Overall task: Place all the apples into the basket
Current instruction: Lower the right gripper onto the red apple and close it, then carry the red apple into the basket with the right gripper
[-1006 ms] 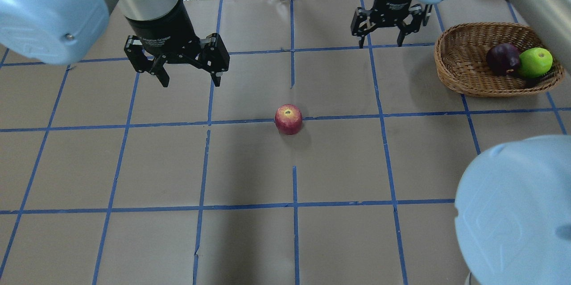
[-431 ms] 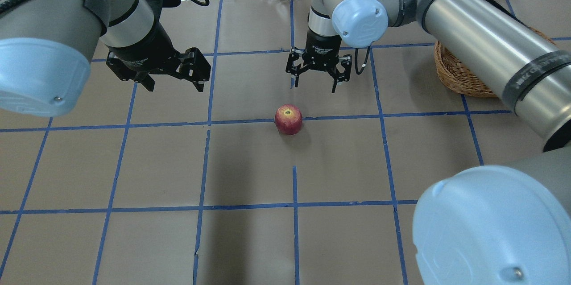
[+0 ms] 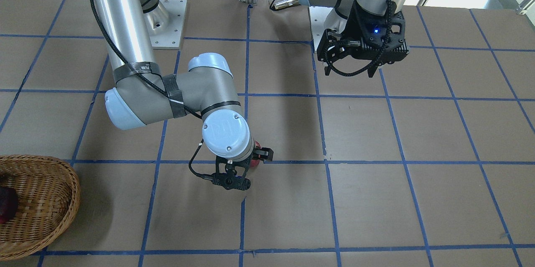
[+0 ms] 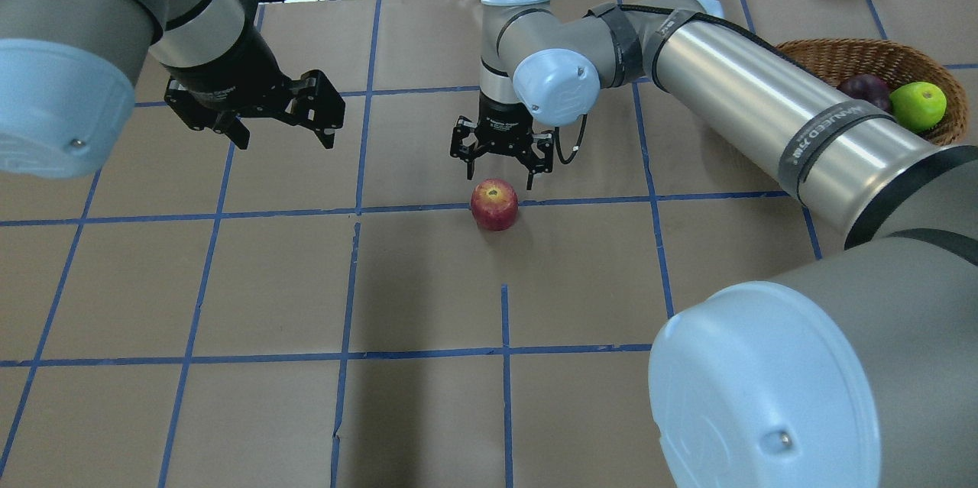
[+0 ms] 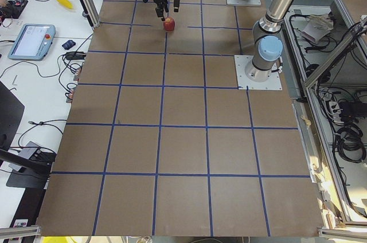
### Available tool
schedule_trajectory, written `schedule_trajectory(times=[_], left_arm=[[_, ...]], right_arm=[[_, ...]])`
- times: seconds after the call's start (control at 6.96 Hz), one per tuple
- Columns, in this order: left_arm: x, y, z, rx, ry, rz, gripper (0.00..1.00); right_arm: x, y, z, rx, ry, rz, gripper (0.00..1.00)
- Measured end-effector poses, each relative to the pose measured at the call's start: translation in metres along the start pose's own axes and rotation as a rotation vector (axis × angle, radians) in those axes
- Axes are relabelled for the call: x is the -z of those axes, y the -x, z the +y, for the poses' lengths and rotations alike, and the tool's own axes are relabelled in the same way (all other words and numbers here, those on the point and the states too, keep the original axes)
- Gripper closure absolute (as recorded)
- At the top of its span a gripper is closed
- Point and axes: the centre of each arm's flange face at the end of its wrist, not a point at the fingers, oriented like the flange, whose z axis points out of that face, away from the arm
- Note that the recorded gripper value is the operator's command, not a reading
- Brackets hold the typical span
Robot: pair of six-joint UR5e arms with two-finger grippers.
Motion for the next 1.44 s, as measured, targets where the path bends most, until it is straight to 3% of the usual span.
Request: schedule_trajectory(times=[0.43, 0.57, 0.72, 1.15, 1.44], left_arm=[[0.004, 0.001, -0.007, 0.002, 0.021, 0.002, 0.0], [0.004, 0.001, -0.007, 0.001, 0.023, 0.003, 0.0], [0.004, 0.001, -0.007, 0.0, 0.024, 0.002, 0.0], [0.004, 0.001, -0.006, 0.001, 0.024, 0.006, 0.0], [0.005, 0.002, -0.005, 0.001, 0.023, 0.006, 0.0]], right_arm=[[-0.033, 0.005, 0.001, -0.002, 0.039, 0.03, 0.0], [-0.044, 0.003, 0.003, -0.003, 0.05, 0.041, 0.53], [-0.046, 0.002, 0.002, -0.016, 0.032, 0.036, 1.0], [-0.019, -0.001, -0.011, -0.102, -0.049, -0.013, 1.0], [0.054, -0.041, -0.028, -0.149, -0.102, -0.039, 1.0]])
